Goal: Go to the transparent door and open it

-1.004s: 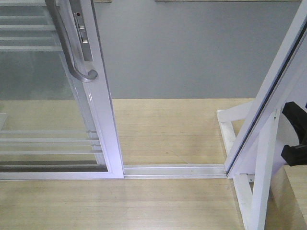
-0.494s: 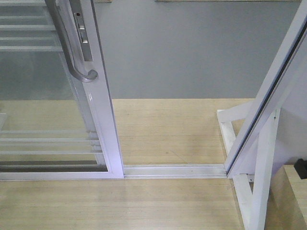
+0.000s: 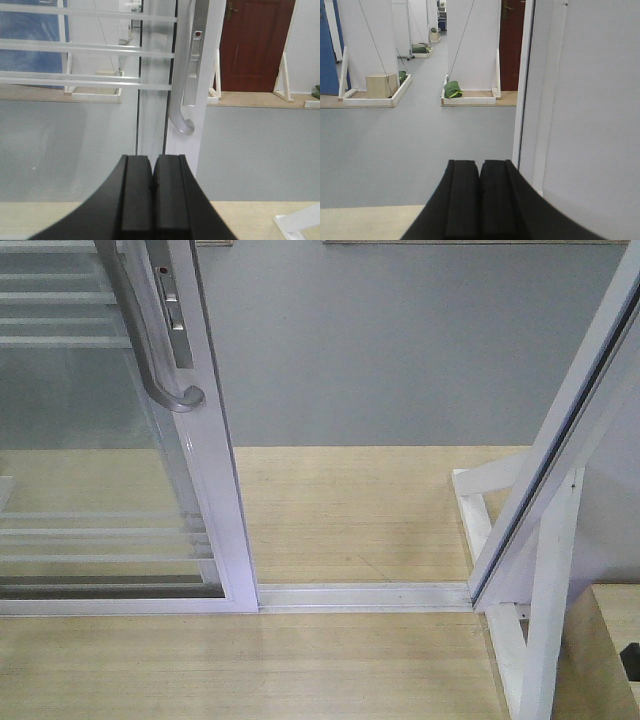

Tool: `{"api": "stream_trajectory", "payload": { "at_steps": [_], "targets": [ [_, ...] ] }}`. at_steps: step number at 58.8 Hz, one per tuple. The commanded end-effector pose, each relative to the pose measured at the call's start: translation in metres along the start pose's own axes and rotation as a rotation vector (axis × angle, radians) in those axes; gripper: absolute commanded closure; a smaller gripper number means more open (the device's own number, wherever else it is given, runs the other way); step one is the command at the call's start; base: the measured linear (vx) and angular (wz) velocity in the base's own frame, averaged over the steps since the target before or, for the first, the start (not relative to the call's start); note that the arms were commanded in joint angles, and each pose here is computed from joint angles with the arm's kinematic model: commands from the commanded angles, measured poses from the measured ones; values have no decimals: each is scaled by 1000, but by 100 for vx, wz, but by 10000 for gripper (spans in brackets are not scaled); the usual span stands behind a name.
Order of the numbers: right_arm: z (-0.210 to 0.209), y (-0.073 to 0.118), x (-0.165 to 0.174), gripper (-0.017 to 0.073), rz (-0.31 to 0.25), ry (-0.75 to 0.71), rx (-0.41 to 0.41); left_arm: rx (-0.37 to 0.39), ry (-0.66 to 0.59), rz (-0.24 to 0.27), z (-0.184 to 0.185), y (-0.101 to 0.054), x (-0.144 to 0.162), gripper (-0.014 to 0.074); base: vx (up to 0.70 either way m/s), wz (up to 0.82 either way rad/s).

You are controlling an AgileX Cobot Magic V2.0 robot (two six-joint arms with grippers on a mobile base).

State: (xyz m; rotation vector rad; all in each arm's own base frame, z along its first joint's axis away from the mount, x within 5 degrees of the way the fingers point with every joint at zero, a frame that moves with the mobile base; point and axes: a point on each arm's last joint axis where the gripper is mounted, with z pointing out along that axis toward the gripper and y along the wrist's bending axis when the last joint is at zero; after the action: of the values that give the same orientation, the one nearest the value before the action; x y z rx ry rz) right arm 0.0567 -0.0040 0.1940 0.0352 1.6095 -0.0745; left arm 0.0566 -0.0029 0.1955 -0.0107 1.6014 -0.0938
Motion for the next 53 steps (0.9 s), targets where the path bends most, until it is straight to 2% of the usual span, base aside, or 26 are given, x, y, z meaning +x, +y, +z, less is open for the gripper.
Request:
{"api": "stream_trajectory", "payload": {
  "at_steps": [1, 53],
  "targets": [
    [0, 0, -2, 568, -6, -59, 9, 9, -66, -7, 0, 0, 2, 601, 0, 0],
    [0, 0, -2, 567, -6, -58, 9, 9, -66, -7, 0, 0, 2, 600, 0, 0]
  ]
}}
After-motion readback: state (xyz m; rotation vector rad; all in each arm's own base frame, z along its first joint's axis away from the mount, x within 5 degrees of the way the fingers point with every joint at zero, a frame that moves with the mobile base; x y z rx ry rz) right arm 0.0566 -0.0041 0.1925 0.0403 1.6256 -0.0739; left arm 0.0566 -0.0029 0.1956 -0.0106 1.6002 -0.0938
